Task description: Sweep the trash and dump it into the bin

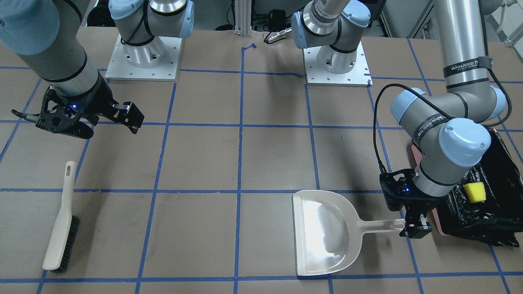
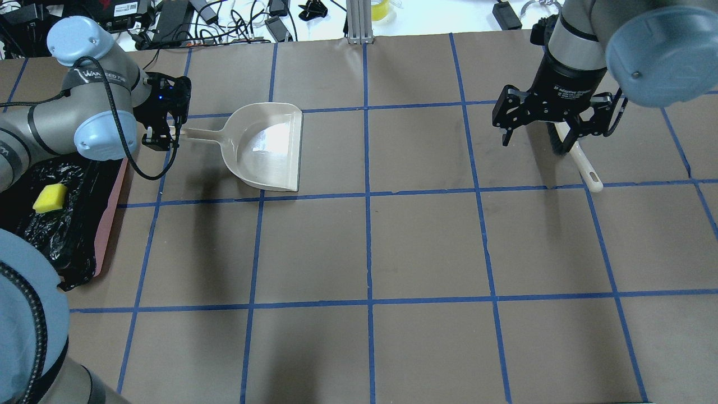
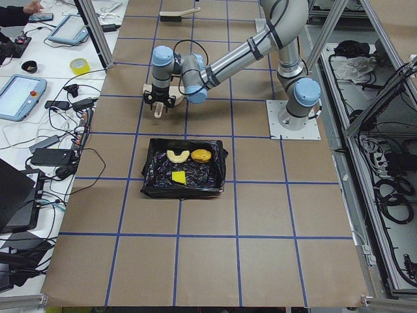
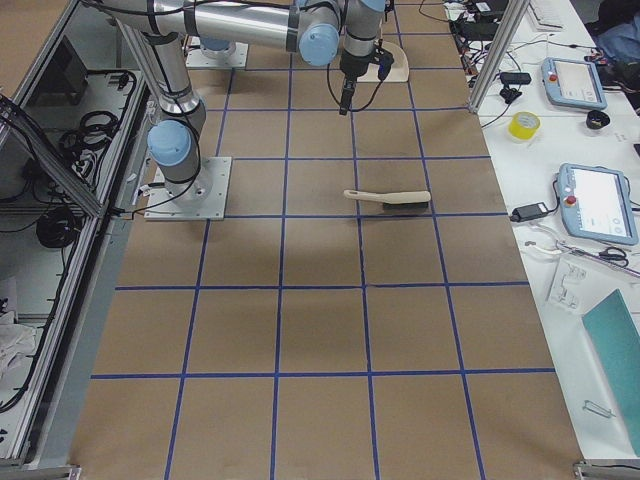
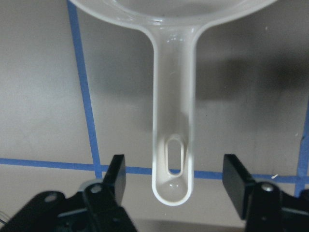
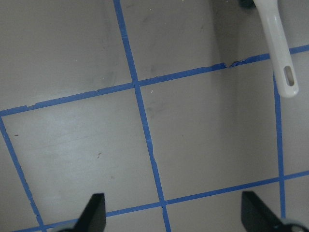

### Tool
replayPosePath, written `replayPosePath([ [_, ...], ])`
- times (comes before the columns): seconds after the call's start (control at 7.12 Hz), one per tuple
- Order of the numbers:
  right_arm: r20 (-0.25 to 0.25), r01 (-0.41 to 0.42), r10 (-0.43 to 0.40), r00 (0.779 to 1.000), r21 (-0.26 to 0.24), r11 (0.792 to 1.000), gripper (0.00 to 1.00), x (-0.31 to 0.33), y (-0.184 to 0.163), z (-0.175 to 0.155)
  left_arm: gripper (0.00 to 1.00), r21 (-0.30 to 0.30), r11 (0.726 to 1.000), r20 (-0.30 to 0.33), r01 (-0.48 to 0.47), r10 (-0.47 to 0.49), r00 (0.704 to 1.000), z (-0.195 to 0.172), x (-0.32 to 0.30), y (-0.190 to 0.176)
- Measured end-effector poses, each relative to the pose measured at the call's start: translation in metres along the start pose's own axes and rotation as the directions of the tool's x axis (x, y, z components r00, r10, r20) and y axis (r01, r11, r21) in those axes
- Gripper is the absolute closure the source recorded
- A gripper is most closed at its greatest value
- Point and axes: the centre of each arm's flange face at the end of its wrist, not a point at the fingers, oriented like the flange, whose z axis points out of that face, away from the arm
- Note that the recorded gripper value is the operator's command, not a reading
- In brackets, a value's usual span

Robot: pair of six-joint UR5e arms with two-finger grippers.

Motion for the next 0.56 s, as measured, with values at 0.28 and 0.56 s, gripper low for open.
replayPosePath([
  [0.28,0.0,0.001,-0.001,1.0,0.0,1.0,0.0,0.0,0.0,0.0,0.24,-0.012,1.0,-0.004,0.01,-0.01,1.0,-0.057,-0.01,0.006],
  [0.56,-0.002,0.002,-0.002,1.0,0.0,1.0,0.0,0.0,0.0,0.0,0.2,-0.014,0.999,-0.03,0.044,-0.044,0.999,-0.111,-0.008,0.026],
])
